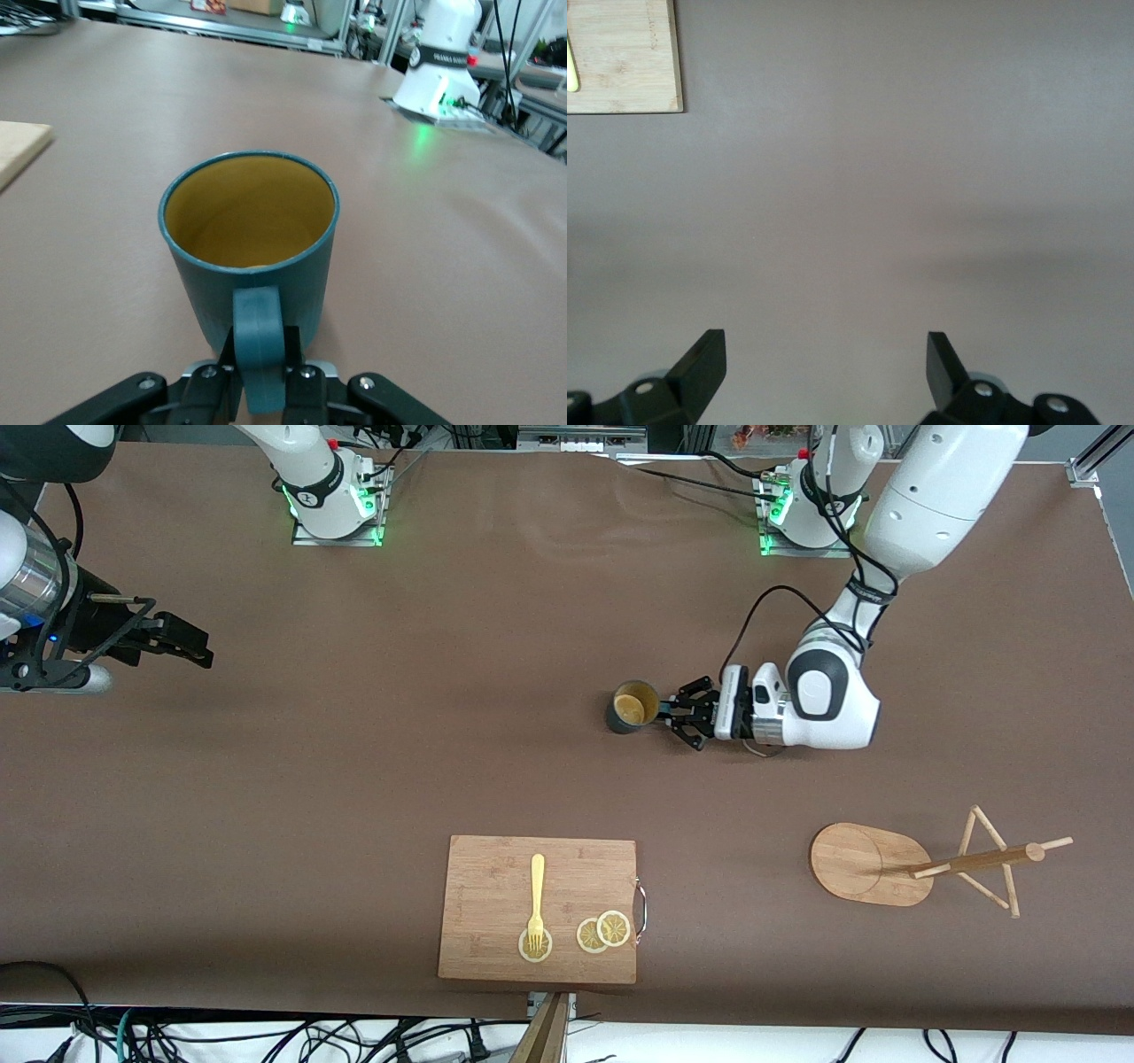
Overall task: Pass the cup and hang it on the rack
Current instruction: 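Lift the mug by its handle with the left gripper toward the rack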
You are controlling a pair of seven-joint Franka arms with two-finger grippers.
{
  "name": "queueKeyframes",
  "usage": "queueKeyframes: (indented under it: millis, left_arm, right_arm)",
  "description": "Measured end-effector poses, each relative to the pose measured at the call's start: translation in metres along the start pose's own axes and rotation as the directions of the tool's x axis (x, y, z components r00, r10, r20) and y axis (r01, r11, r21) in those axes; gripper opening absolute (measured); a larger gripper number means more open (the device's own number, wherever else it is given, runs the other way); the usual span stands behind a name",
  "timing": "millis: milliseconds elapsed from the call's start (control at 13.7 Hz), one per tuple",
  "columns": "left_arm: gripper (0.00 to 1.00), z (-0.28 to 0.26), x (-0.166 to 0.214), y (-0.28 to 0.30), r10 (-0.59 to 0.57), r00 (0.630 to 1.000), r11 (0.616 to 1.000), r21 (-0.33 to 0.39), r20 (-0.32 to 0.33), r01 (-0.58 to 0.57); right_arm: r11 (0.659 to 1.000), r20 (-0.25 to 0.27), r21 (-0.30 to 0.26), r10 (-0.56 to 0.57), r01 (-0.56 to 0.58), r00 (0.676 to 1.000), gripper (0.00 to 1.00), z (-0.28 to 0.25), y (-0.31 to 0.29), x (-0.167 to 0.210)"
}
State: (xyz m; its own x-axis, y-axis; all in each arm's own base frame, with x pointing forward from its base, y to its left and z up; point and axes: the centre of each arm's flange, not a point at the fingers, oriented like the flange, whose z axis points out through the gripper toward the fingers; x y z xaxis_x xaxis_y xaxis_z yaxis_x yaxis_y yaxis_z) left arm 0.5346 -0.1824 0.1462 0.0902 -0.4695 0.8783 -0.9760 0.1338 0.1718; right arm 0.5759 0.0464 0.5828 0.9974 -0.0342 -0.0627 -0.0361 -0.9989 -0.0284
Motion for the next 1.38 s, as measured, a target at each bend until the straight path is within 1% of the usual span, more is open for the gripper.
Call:
queueKeyframes:
  millis: [219,364,510,583,656,728,874,947,1020,1238,1384]
  left_arm:
    - [0.21,-0.046,-0.005,-0.004,-0.134,0.987,0.991,0.005,-0.093,0.135]
    - [0.21,-0.078,0.003,-0.009,-0.241,0.965,0.97,-0.005,-0.107,0.242]
    - [0.21,-0.117,0.014,-0.014,-0.36,0.926,0.933,-0.03,-0.116,0.359]
    - [0.21,-0.138,0.016,-0.015,-0.426,0.896,0.905,-0.038,-0.125,0.424]
    - [0.21,-0.157,0.013,-0.015,-0.491,0.86,0.87,-0.041,-0.139,0.491]
    - [0.21,-0.174,0.007,-0.014,-0.559,0.815,0.828,-0.045,-0.153,0.559]
    - [0.21,-0.2,-0.006,-0.005,-0.686,0.704,0.725,-0.093,-0.182,0.682]
    - [0.21,-0.212,-0.011,0.0,-0.732,0.654,0.679,-0.123,-0.193,0.724]
    - [0.21,-0.224,-0.016,0.005,-0.766,0.61,0.64,-0.151,-0.204,0.754]
    - [0.21,-0.254,-0.027,0.022,-0.833,0.506,0.551,-0.24,-0.223,0.8]
    - [0.21,-0.275,-0.037,0.034,-0.876,0.431,0.479,-0.286,-0.217,0.83]
  right_arm:
    - [1.0,0.0,0.0,0.0,0.0,1.0,1.0,0.0,0.0,0.0]
    - [1.0,0.0,0.0,0.0,0.0,1.0,1.0,0.0,0.0,0.0]
    - [1.0,0.0,0.0,0.0,0.0,1.0,1.0,0.0,0.0,0.0]
    - [1.0,0.0,0.0,0.0,0.0,1.0,1.0,0.0,0.0,0.0]
    - [1.0,0.0,0.0,0.0,0.0,1.0,1.0,0.0,0.0,0.0]
    - [1.0,0.0,0.0,0.0,0.0,1.0,1.0,0.0,0.0,0.0]
    - [1.0,-0.001,0.0,0.0,0.0,1.0,1.0,0.0,0.0,0.0]
    - [1.0,-0.001,0.0,0.0,0.0,1.0,1.0,0.0,0.0,0.0]
    - [1.0,-0.001,0.0,0.0,0.0,1.0,1.0,0.0,0.0,0.0]
    - [1.0,-0.001,0.0,0.0,0.0,1.0,1.0,0.0,0.0,0.0]
    - [1.0,-0.001,-0.001,0.001,-0.001,1.0,1.0,0.0,0.0,0.0]
